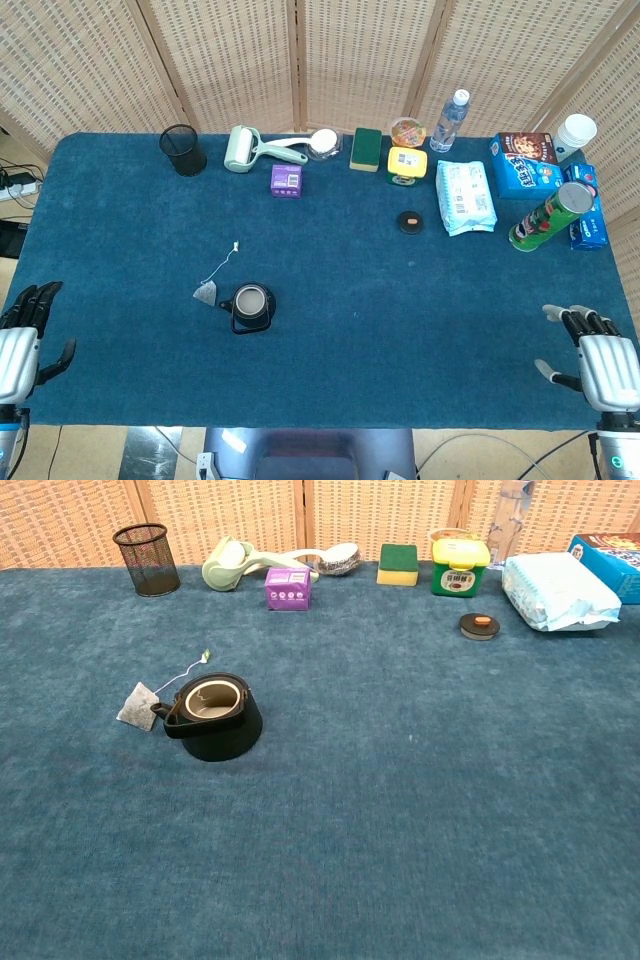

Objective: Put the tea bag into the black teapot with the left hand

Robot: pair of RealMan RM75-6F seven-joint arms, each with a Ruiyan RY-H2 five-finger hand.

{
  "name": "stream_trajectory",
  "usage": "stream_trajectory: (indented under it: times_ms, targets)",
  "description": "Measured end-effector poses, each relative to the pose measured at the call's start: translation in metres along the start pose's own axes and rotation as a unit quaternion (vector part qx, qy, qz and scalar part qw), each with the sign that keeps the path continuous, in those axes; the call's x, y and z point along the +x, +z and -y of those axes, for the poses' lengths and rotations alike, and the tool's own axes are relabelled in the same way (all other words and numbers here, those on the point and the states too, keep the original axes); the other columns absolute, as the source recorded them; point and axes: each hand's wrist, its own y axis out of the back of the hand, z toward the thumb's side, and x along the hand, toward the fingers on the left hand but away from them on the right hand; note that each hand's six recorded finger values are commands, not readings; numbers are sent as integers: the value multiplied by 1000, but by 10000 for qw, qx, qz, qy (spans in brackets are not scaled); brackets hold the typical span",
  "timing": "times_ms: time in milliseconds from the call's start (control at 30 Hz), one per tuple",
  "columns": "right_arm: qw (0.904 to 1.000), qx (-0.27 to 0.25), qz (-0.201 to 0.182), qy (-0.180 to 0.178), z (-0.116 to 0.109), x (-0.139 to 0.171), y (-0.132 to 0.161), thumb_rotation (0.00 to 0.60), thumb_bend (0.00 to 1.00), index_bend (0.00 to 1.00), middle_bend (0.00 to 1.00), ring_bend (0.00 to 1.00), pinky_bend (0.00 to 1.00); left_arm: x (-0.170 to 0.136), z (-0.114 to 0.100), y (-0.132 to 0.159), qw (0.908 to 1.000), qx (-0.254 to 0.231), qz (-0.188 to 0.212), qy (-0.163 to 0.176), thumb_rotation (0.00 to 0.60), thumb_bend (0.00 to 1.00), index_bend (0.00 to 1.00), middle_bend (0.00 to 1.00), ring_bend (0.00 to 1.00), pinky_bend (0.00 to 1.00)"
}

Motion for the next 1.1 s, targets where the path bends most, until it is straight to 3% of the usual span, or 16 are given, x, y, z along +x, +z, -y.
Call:
stream_trajectory:
  times_ms: [333, 467, 567, 633, 733, 833, 900, 1100]
  targets:
    - [10000, 2, 5, 2, -1, 2, -1, 600, 95, 262, 358, 269, 304, 9, -7, -3, 9989, 413, 180, -126, 600, 452, 24, 86, 0, 97]
    - [10000, -39, 35, 16, -1, 4, -4, 600, 96, 262, 358, 269, 305, 20, -14, -1, 9960, 779, 373, -242, 600, 428, 24, 85, 5, 152]
    - [10000, -53, 50, 12, -1, 4, -5, 600, 96, 262, 358, 269, 304, 32, -18, 4, 9917, 1126, 539, -317, 600, 389, 27, 154, 128, 337]
    - [10000, -58, 66, 8, -1, 5, -7, 600, 96, 262, 358, 269, 305, 44, -20, 9, 9878, 1362, 671, -345, 600, 370, 72, 299, 280, 467]
    - [9999, -90, 128, 20, 0, 7, -11, 600, 96, 262, 358, 269, 307, 64, -22, 19, 9810, 1697, 873, -357, 600, 368, 162, 491, 456, 580]
    - [9997, -118, 202, 53, 1, 9, -16, 600, 95, 262, 358, 269, 314, 80, -24, 29, 9752, 1932, 1018, -351, 600, 370, 254, 696, 638, 662]
    - [9995, -117, 289, 78, 2, 12, -21, 600, 96, 263, 358, 269, 315, 89, -23, 35, 9717, 2039, 1132, -370, 600, 374, 284, 772, 715, 693]
    - [9990, -131, 427, 90, 3, 17, -31, 600, 96, 262, 358, 269, 319, 123, -9, 61, 9597, 2283, 1480, -697, 600, 413, 369, 906, 832, 761]
